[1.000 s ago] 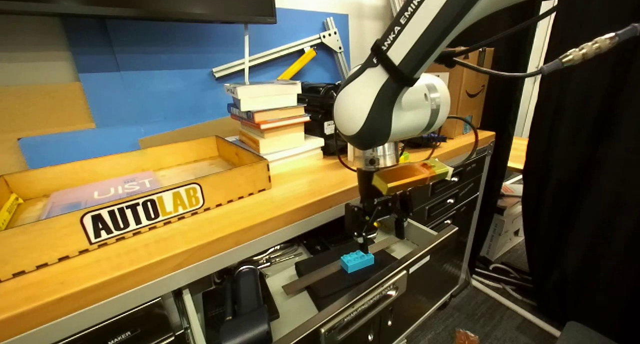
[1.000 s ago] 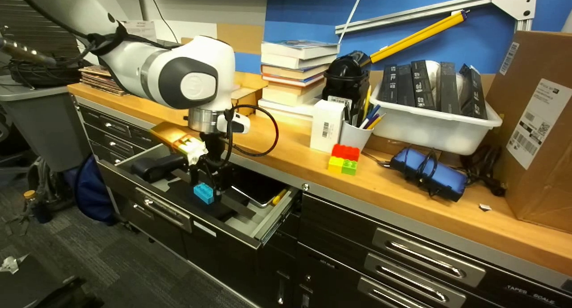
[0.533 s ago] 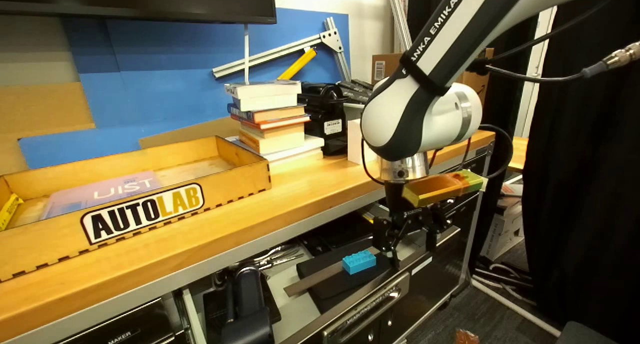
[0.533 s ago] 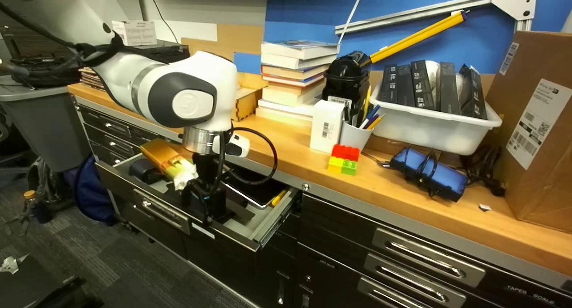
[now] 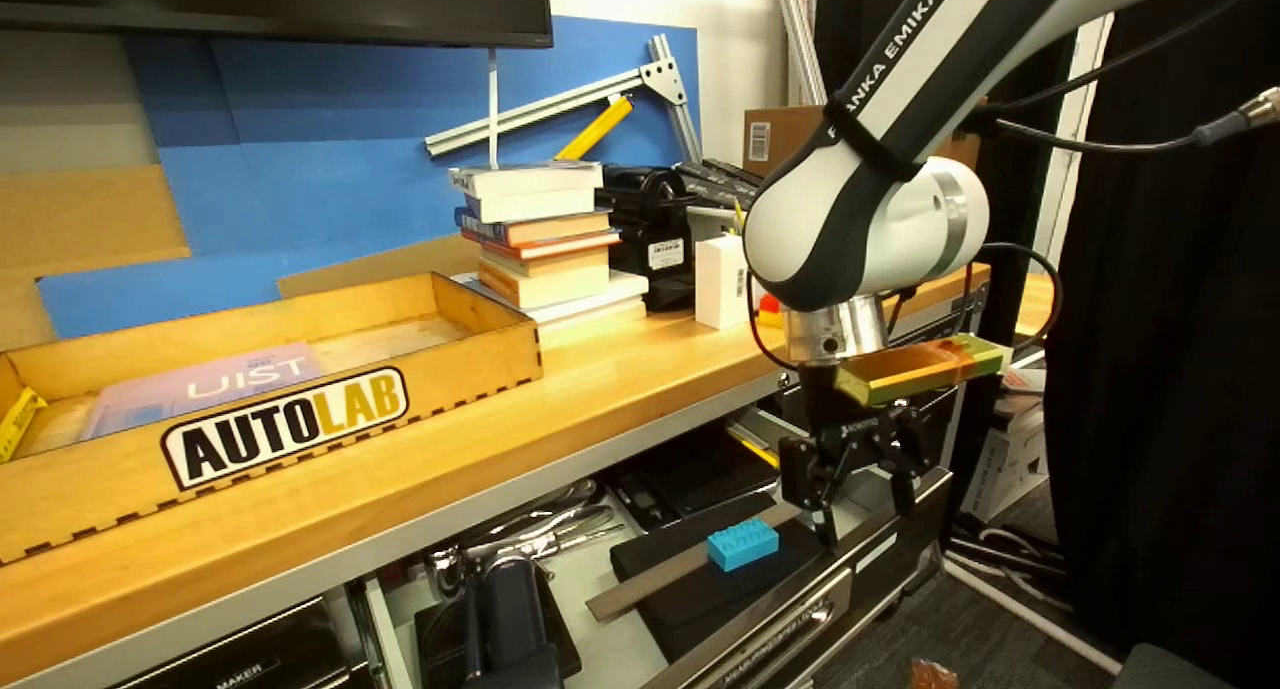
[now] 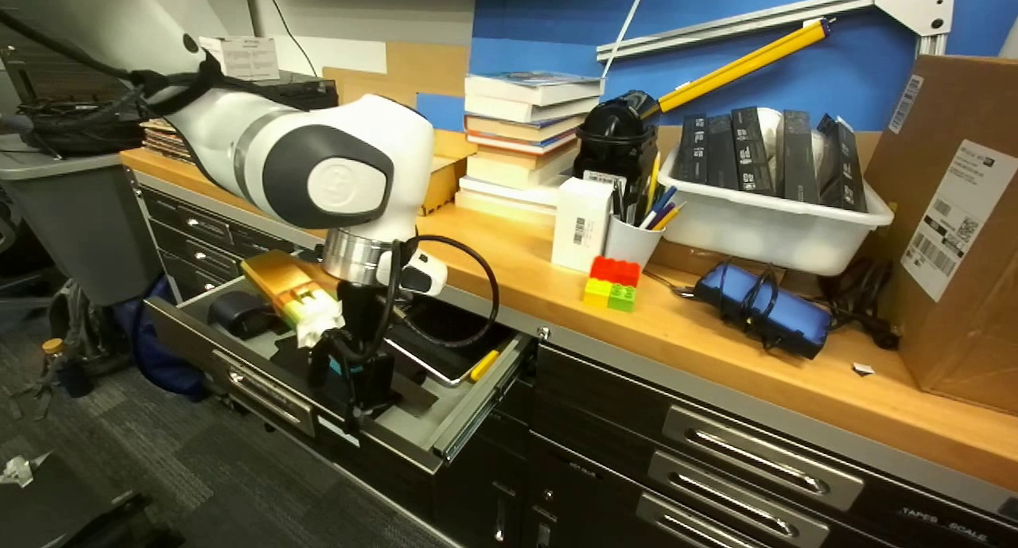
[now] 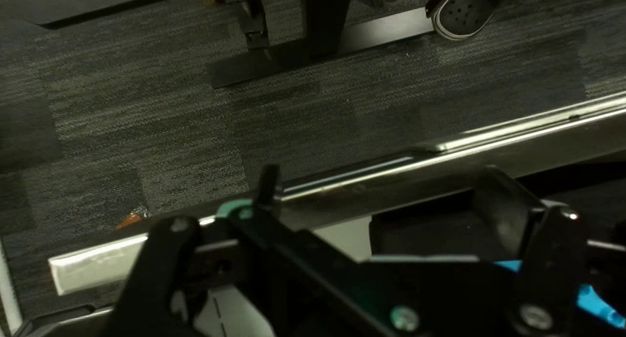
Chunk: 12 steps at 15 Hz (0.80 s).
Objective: Put the blue block in the drawer, then close it
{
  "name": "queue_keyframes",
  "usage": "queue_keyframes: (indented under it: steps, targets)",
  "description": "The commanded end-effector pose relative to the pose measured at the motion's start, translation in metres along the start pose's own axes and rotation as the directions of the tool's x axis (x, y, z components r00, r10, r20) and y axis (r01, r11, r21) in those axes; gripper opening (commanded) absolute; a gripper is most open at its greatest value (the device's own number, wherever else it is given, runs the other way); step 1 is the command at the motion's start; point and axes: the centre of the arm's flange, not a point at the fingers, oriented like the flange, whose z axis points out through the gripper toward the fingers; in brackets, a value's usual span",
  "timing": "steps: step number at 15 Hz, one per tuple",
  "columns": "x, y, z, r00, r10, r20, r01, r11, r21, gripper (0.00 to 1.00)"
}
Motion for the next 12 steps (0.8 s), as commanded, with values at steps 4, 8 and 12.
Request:
queue_keyframes:
  steps: [4, 8, 12]
  targets:
    - [-0.033, 0.032, -0.012, 0.999, -0.015, 0.05, 0.015, 1.0, 0.002, 1.0]
    - [-0.03, 0.03, 0.016, 0.989, -0.076, 0.123, 0.087, 0.992, -0.086, 1.0]
    - [-0.02, 0.015, 0.041, 0.985, -0.102, 0.138, 0.12, 0.985, -0.128, 1.0]
